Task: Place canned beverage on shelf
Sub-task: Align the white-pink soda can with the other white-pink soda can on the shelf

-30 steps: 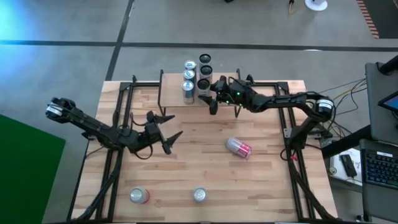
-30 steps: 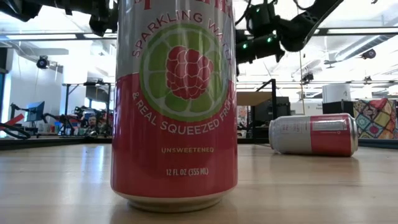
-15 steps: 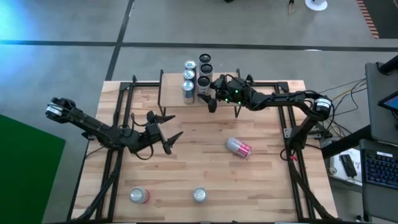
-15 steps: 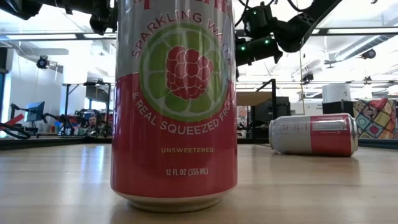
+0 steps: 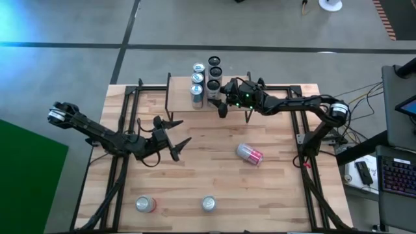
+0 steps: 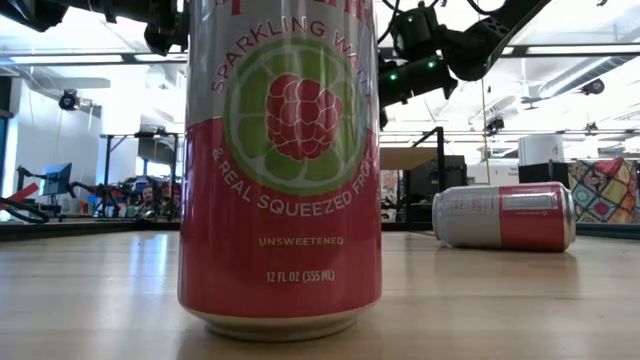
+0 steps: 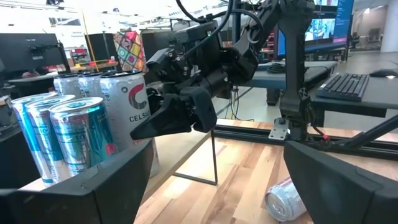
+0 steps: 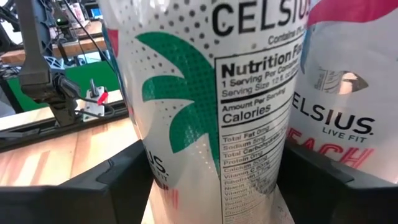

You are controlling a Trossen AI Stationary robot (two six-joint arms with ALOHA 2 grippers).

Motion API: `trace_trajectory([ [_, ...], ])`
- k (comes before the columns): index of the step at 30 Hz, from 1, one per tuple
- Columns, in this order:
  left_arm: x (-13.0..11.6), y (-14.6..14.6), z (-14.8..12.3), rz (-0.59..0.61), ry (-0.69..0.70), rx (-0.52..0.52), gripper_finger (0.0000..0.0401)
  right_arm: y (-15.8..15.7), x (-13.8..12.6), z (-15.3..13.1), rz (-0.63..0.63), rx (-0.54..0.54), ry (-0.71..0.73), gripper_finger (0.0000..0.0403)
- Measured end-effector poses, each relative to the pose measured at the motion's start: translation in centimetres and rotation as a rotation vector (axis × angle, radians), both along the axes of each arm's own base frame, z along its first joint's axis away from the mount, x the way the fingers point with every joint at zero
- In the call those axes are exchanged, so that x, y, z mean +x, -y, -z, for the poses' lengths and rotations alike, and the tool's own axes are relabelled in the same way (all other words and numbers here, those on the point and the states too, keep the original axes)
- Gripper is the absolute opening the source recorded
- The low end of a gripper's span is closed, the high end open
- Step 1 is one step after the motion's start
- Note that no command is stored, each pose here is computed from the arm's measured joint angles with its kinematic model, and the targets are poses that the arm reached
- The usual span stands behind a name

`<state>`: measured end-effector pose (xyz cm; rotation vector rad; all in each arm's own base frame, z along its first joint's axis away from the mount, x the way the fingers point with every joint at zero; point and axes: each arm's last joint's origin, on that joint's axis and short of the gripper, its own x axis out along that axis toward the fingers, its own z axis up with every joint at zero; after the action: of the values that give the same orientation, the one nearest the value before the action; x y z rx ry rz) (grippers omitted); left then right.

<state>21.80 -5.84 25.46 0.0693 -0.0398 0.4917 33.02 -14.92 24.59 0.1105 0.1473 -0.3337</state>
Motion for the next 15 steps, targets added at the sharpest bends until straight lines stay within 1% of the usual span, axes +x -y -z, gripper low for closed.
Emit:
trace_trajectory([
  [6,-0.01,0.00,-0.01,0.000,0.000,0.000,0.0346,-0.17,-0.36,-0.30,-0.001,0.010,-0.023,0.0283],
  [11,-0.01,0.00,0.00,0.000,0.000,0.000,0.0346,-0.41,-0.87,-0.66,-0.002,0.023,-0.047,0.0306],
  [15,-0.01,0.00,-0.01,0.000,0.000,0.000,0.0346,-0.48,-0.98,-0.99,-0.008,0.021,-0.033,0.0327],
])
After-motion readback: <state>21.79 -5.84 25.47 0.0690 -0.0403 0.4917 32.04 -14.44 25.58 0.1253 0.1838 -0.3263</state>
